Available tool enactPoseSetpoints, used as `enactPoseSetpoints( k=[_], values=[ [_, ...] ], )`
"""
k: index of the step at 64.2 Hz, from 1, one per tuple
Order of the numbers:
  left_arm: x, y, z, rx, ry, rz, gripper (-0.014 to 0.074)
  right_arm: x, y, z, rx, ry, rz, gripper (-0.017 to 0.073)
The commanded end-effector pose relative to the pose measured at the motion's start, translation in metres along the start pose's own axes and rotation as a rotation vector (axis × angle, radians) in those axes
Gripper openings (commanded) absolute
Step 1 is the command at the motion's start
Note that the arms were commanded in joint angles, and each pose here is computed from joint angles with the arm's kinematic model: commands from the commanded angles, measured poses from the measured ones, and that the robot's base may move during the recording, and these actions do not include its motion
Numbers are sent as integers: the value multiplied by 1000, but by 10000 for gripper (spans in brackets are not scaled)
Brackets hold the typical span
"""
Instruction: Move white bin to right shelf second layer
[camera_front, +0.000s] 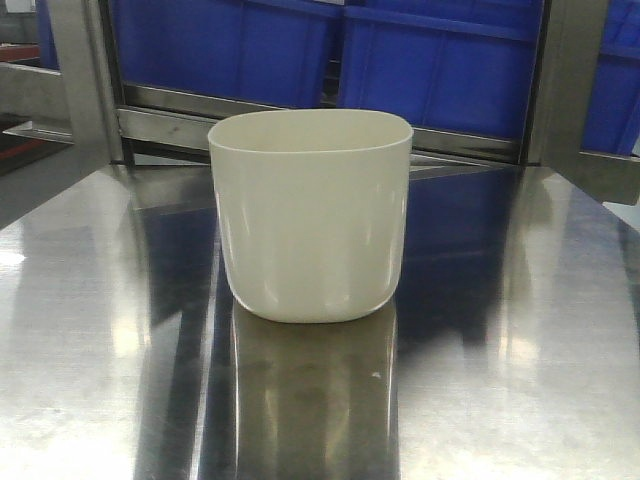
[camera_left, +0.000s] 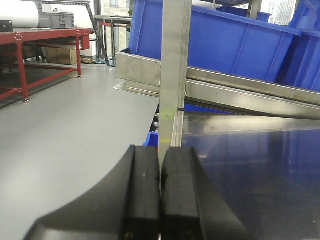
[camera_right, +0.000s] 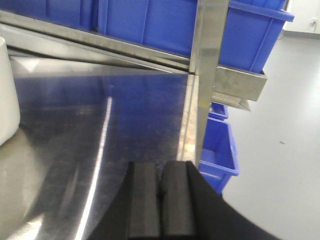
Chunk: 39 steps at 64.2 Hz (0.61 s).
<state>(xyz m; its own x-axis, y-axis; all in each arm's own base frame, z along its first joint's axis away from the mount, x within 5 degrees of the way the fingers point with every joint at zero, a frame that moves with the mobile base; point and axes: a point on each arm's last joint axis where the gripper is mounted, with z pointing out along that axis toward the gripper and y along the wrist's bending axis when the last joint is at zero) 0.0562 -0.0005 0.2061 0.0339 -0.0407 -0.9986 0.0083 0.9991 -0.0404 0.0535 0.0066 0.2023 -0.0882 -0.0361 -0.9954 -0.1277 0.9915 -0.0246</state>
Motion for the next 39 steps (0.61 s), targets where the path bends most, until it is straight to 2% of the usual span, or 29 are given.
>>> enactPoseSetpoints(
  k=[1,13,22,30,35,39],
  values=[
    [1,1,-1,-4,-72,-10,85,-34,-2,-4,14,-93,-53,49],
    [1,1,-1,-4,-72,-10,85,-63,-3,8,14,78,-54,49],
    [1,1,-1,-4,-72,-10,85,-84,-3,28,8,144,-58,49],
    [1,1,-1,-4,-72,-10,85,-85,-2,55,-6,168,-18,49],
    [1,1,-1,-4,-72,-10,85,-80,2,72,-36,223,-14,49],
    [1,1,-1,-4,-72,-10,85,-77,8,85,-69,290,-33,49]
  ],
)
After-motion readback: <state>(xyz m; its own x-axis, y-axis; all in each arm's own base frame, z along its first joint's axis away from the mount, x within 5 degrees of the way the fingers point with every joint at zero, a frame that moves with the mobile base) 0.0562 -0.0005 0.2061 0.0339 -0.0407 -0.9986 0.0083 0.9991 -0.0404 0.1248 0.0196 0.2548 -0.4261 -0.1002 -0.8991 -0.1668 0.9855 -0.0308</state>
